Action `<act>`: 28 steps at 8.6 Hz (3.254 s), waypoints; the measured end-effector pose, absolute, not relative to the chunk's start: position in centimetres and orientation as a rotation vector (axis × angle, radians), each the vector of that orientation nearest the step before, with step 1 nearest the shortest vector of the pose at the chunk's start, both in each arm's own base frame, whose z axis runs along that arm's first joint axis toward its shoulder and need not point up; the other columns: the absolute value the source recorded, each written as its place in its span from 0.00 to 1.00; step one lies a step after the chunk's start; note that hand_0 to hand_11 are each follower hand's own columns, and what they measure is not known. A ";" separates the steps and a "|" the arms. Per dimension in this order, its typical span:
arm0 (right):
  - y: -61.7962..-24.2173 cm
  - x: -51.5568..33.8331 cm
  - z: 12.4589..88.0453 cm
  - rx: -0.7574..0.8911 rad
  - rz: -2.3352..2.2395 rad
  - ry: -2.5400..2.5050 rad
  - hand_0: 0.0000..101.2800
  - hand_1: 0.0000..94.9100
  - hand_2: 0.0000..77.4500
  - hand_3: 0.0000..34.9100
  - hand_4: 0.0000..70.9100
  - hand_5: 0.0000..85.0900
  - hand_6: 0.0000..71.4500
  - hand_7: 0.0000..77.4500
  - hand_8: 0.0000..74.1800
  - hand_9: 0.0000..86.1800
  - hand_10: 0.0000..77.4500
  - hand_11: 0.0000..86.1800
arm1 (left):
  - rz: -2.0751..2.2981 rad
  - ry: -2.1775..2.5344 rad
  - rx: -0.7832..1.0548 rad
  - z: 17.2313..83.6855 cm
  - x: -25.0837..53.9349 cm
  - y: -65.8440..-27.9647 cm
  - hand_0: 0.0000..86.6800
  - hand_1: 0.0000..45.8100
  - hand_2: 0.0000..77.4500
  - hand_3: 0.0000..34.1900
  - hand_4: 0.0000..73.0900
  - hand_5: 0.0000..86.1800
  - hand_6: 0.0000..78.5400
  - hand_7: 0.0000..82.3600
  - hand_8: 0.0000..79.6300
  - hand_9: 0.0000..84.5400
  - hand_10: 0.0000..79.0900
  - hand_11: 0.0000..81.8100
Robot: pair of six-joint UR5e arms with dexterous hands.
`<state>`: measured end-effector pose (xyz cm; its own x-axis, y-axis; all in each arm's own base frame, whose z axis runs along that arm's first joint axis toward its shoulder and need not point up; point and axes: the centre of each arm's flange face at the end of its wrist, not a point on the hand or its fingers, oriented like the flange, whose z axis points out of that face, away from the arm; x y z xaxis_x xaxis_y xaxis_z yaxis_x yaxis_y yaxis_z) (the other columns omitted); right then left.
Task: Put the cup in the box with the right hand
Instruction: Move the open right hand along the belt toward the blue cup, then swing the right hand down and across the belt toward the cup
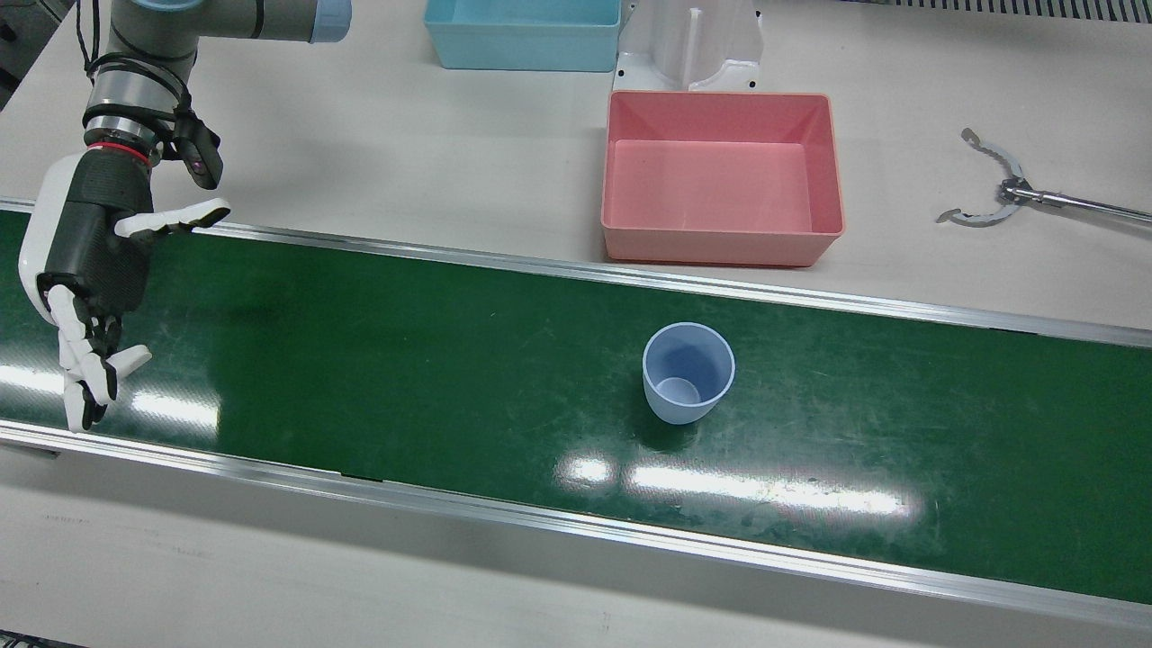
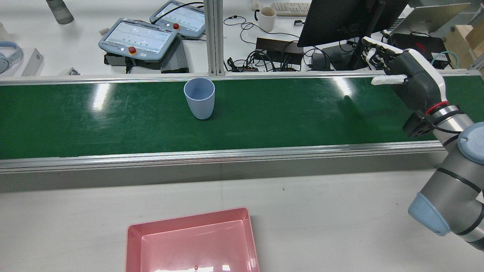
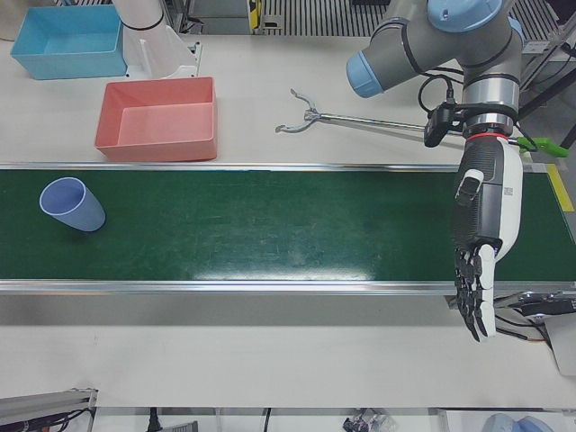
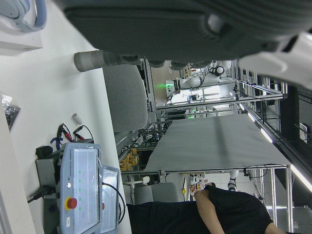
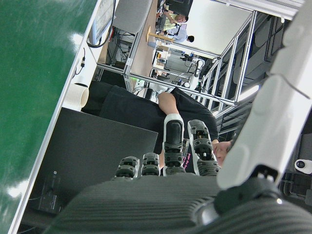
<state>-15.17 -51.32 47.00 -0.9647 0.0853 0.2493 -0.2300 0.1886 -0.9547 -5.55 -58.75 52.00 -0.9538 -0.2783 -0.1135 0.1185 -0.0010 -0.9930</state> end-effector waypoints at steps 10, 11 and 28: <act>-51.1 -16.8 46.8 0.097 1.808 -2.209 0.51 0.01 0.01 0.06 0.29 0.04 0.11 0.63 0.00 0.04 0.06 0.09 | -2.037 2.000 -0.167 52.0 -5.6 -58.8 0.00 0.01 0.01 0.00 0.00 0.00 0.00 0.00 0.00 0.01 0.00 0.00; -51.1 -16.8 46.7 0.094 1.806 -2.210 0.51 0.01 0.01 0.06 0.29 0.04 0.11 0.63 0.00 0.04 0.06 0.09 | -2.037 2.000 -0.167 52.0 -5.5 -58.8 0.00 0.01 0.01 0.00 0.00 0.00 0.00 0.00 0.00 0.01 0.00 0.00; -52.0 -16.0 45.6 0.012 1.825 -2.255 0.78 0.36 0.79 0.00 0.56 0.48 0.93 1.00 0.94 0.81 0.90 0.81 | -2.037 2.000 -0.167 52.0 -5.5 -58.8 0.00 0.01 0.01 0.00 0.00 0.00 0.00 0.00 0.00 0.01 0.00 0.00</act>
<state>-16.03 -52.04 45.56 -0.9712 0.1434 0.1902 -0.1561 0.2198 -0.9630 -5.55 -58.75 52.01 -0.9538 -0.2783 -0.1134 0.1185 -0.0014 -0.9930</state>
